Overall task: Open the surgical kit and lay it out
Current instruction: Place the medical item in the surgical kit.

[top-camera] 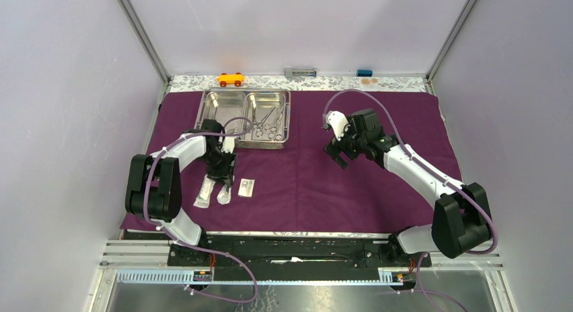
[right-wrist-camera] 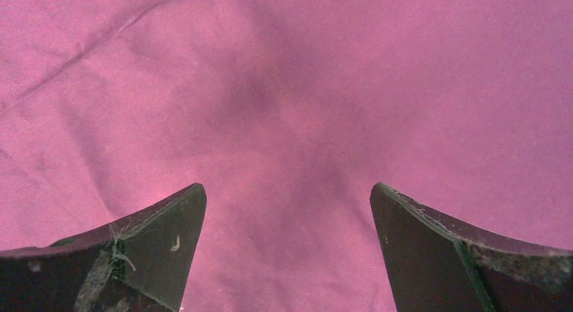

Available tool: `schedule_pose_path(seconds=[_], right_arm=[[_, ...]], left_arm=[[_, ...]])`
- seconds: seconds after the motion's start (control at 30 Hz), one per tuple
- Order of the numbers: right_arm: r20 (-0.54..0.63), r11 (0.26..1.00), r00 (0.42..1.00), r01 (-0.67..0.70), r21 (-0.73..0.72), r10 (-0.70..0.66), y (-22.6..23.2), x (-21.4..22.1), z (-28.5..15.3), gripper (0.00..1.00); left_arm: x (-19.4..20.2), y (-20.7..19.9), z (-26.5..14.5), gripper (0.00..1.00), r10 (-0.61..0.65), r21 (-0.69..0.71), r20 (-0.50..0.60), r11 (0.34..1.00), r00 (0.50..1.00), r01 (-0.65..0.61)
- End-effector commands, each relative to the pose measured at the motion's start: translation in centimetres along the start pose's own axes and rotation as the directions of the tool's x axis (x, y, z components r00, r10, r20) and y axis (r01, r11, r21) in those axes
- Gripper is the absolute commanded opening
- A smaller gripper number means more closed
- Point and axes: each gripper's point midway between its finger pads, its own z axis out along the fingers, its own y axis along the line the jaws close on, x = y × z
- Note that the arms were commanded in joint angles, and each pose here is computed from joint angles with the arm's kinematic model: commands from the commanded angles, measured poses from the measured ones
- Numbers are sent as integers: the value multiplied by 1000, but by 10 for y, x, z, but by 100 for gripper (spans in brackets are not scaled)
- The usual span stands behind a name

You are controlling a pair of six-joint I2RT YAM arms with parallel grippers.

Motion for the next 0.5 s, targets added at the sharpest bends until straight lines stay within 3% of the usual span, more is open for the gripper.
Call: schedule_pose_path(seconds=[0.0, 0.47], right_arm=[[10, 999, 1000, 16, 30, -16, -7, -2, 1, 99], [22, 999, 1000, 19, 34, -20, -7, -5, -2, 99]], left_arm=[[-20, -8, -19, 41, 19, 17, 87, 1000, 996, -20], [-45, -19, -75, 56, 119, -21, 323, 993, 939, -119]])
